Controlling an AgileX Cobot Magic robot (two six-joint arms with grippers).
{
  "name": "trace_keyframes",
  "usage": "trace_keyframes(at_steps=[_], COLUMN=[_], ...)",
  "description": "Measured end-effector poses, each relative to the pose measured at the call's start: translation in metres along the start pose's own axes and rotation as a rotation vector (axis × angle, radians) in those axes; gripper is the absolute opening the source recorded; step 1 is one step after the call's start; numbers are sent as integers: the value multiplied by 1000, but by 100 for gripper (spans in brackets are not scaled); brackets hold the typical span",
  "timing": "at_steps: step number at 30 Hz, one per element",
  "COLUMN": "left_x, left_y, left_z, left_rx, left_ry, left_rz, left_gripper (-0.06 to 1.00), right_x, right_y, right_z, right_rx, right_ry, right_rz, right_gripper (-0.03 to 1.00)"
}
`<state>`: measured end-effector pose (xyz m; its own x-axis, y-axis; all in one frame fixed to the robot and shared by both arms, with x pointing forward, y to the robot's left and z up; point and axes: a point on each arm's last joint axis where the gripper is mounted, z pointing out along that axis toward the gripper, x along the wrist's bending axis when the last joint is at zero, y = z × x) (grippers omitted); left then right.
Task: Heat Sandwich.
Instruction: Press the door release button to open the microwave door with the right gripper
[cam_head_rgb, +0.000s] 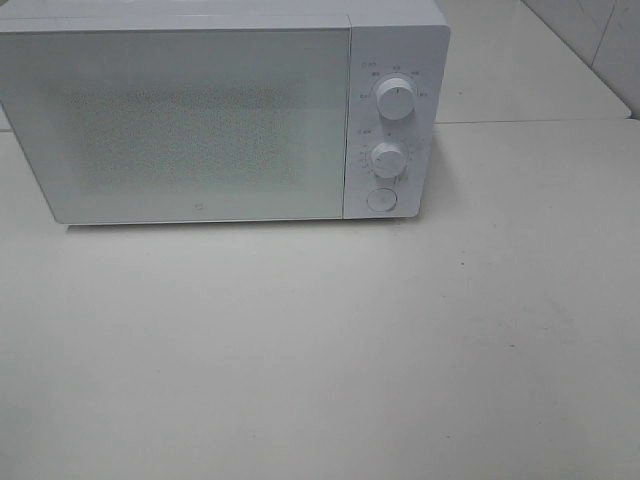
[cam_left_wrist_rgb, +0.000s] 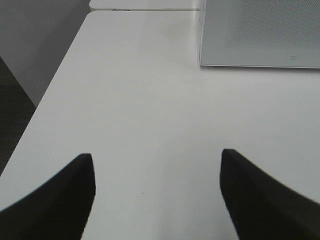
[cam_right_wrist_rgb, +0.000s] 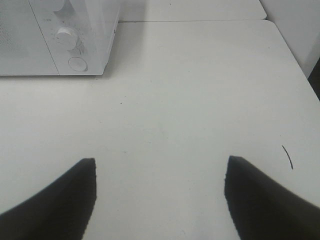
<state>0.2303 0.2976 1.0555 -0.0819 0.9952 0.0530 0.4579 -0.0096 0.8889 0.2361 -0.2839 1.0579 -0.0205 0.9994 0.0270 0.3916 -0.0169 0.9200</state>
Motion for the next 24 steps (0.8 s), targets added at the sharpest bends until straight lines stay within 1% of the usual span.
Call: trace_keyframes(at_steps=[10,24], left_x=[0,0], left_y=[0,0], left_z=[0,0], left_rx=[0,0], left_ry=[0,0], left_rz=[0,0], left_gripper=[67,67], right_x=[-2,-2], right_y=[0,0], right_z=[0,0], right_rx=[4,4], right_ry=[-22,-23], right_rz=[27,30], right_gripper=[70,70])
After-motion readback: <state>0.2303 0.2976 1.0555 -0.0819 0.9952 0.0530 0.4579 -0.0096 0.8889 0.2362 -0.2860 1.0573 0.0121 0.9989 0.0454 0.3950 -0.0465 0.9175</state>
